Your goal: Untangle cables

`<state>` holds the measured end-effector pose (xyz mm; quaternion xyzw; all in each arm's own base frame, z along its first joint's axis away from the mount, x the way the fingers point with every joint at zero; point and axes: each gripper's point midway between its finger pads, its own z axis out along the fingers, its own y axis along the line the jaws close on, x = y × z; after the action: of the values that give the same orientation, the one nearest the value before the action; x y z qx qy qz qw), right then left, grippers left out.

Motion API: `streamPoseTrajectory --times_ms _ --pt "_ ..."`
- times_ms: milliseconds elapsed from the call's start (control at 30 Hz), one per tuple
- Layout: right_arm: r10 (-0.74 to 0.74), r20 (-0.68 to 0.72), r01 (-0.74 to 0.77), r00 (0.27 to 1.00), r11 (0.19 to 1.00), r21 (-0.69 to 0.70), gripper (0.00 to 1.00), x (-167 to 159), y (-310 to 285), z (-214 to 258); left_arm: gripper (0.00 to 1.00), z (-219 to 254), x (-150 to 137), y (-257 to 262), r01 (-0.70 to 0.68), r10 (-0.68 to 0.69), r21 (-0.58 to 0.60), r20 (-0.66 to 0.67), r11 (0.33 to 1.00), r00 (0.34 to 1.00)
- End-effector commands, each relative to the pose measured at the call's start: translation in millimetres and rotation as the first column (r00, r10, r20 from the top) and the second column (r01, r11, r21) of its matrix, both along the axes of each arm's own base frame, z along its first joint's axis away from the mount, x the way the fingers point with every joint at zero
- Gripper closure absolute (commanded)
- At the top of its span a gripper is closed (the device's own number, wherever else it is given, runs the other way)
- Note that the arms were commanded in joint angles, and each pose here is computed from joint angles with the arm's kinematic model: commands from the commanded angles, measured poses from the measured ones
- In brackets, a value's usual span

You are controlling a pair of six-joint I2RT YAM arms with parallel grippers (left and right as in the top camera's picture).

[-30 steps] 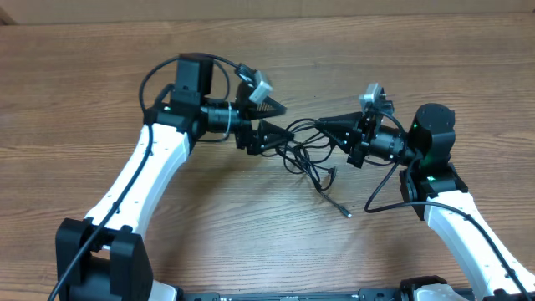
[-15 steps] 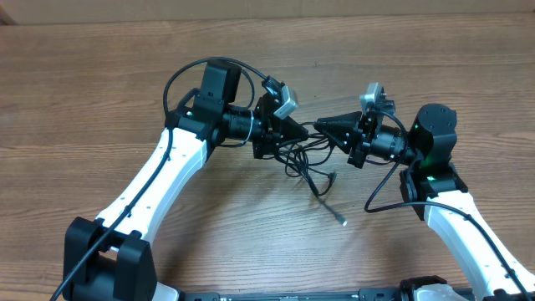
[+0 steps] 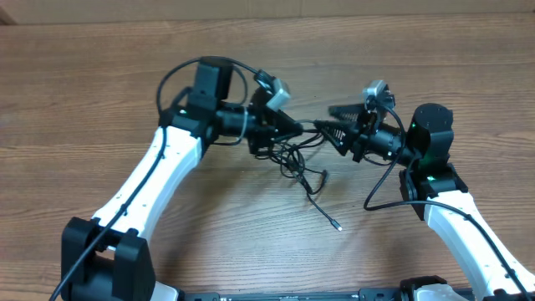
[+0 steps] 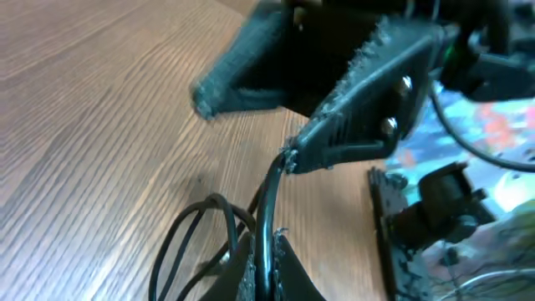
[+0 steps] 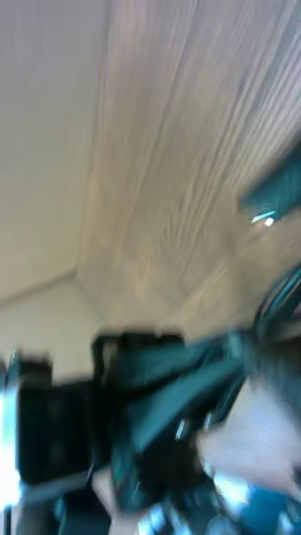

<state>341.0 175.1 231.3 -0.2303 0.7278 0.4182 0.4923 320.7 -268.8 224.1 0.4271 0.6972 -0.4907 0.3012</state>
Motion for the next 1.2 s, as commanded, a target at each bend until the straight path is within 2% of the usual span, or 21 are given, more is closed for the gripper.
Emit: streamPoseTrajectory --times_ms 0,233,500,800,1167 --pt "-0.151 0.029 0.152 0.988 0.988 -0.033 0.00 21 -17 5 0.96 36 6 23 -0.038 0.034 -0.091 -0.043 0.995 0.999" --pt "-0.143 0.015 0.143 0.990 0.989 -0.035 0.00 19 -16 2 0.96 60 14 50 -0.118 0.118 -0.111 -0.005 0.987 0.993" --pt "-0.015 -0.054 0.015 0.998 1.000 -0.011 0.00 -2 -3 -5 0.96 88 14 51 -0.137 0.144 -0.155 0.037 0.978 0.989" --pt "0.004 -0.158 -0.007 0.987 1.000 -0.018 0.00 -11 -1 -22 0.96 118 23 50 -0.154 0.174 -0.225 0.071 0.962 0.982" --pt "0.048 -0.182 -0.049 0.982 0.999 -0.001 0.00 -19 3 -23 0.96 137 18 39 -0.116 0.138 -0.276 0.060 0.954 0.989"
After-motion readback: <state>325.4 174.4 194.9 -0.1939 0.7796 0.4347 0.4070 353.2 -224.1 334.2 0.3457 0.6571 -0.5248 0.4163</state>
